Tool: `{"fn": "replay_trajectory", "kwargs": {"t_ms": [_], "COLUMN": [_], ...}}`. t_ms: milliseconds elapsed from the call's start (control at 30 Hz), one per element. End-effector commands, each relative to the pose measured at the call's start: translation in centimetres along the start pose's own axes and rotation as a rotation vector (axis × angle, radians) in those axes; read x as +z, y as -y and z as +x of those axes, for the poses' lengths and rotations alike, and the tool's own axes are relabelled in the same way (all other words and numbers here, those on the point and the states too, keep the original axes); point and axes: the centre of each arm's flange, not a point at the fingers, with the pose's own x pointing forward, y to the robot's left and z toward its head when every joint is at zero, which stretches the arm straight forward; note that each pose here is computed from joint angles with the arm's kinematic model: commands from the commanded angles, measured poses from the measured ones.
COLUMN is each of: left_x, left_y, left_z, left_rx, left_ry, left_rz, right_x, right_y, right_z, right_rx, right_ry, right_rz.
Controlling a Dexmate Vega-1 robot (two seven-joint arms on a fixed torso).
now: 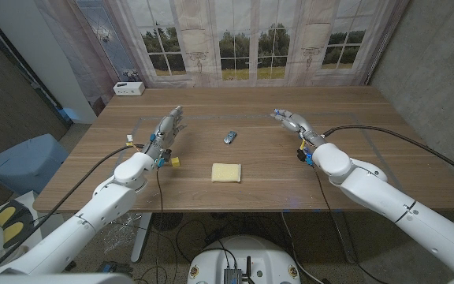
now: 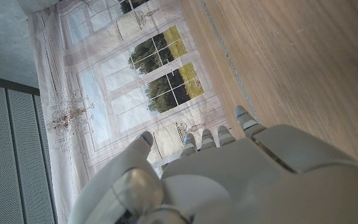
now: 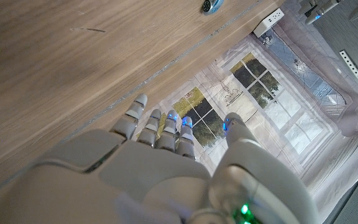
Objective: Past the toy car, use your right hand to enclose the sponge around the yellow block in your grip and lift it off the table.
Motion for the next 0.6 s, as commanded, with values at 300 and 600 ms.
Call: {"fn": "replay_trajectory", "kwargs": {"t_ms": [300,600], "left_x": [1.2,1.5], "left_y": [-0.1,0.0], "left_z": [-2.0,-2.6], "left_rx": [0.019,0.022], "left_ry": [0.003,0.008], "left_rz": [0.062,0.075], "right_x": [3.9,4.8], "right_y": [-2.6,-3.6], "right_z": [-1.0,-1.8], "right_rx": [0.061,0.067], "right_ry": [0.027,0.028], "right_rz": [-0.155,-0.199]}}
